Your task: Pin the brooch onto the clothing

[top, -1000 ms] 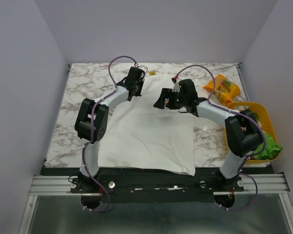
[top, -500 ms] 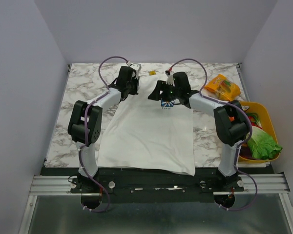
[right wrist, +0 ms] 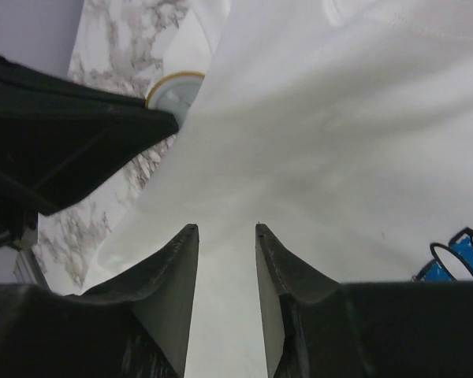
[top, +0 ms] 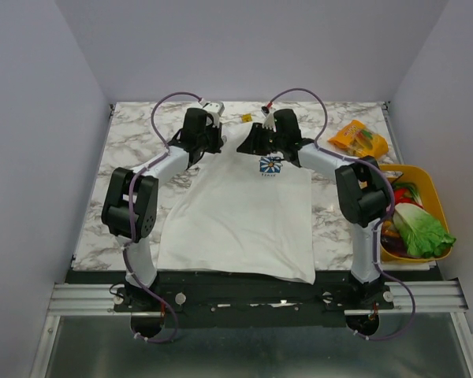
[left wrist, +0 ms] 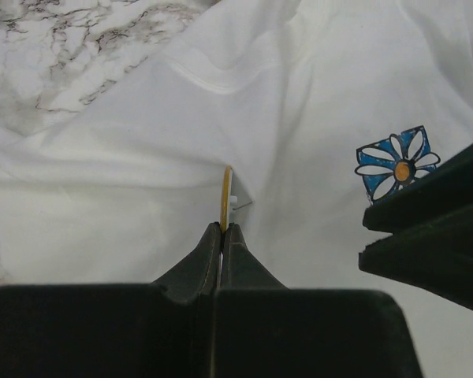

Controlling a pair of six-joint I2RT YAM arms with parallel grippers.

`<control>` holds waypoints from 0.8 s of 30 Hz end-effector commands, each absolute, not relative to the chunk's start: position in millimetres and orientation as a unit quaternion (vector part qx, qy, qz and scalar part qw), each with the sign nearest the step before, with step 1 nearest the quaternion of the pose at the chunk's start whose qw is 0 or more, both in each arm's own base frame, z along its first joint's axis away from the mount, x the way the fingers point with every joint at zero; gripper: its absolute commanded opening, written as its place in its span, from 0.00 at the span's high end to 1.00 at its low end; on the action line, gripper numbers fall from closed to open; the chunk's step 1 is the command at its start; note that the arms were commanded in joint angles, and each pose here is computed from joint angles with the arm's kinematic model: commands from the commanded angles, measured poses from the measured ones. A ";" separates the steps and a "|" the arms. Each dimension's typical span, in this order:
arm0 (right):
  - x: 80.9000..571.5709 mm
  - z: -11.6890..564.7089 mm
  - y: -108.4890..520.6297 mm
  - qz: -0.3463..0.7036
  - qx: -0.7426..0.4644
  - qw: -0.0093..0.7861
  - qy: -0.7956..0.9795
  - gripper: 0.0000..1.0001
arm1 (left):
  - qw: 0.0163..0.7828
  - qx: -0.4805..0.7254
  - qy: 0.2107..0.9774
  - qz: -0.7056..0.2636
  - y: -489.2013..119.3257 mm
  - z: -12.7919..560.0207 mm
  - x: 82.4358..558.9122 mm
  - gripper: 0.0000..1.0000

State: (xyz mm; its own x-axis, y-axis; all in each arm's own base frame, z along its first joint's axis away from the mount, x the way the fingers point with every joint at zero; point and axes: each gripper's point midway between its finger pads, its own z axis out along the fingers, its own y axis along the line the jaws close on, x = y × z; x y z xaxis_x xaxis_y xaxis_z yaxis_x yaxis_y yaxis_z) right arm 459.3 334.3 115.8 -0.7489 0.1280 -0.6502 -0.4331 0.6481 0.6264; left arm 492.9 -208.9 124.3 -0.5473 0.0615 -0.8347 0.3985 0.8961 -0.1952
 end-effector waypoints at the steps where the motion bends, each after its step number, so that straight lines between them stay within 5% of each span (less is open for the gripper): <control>1: 478.6 118.6 344.0 0.425 -0.092 0.346 0.831 0.59 | 0.512 0.144 0.816 -0.226 -216.2 170.6 491.7 1.00; 24: 491.1 103.5 376.9 0.455 -0.099 0.324 0.823 0.61 | 0.511 0.158 0.789 -0.303 -233.7 179.6 480.3 1.00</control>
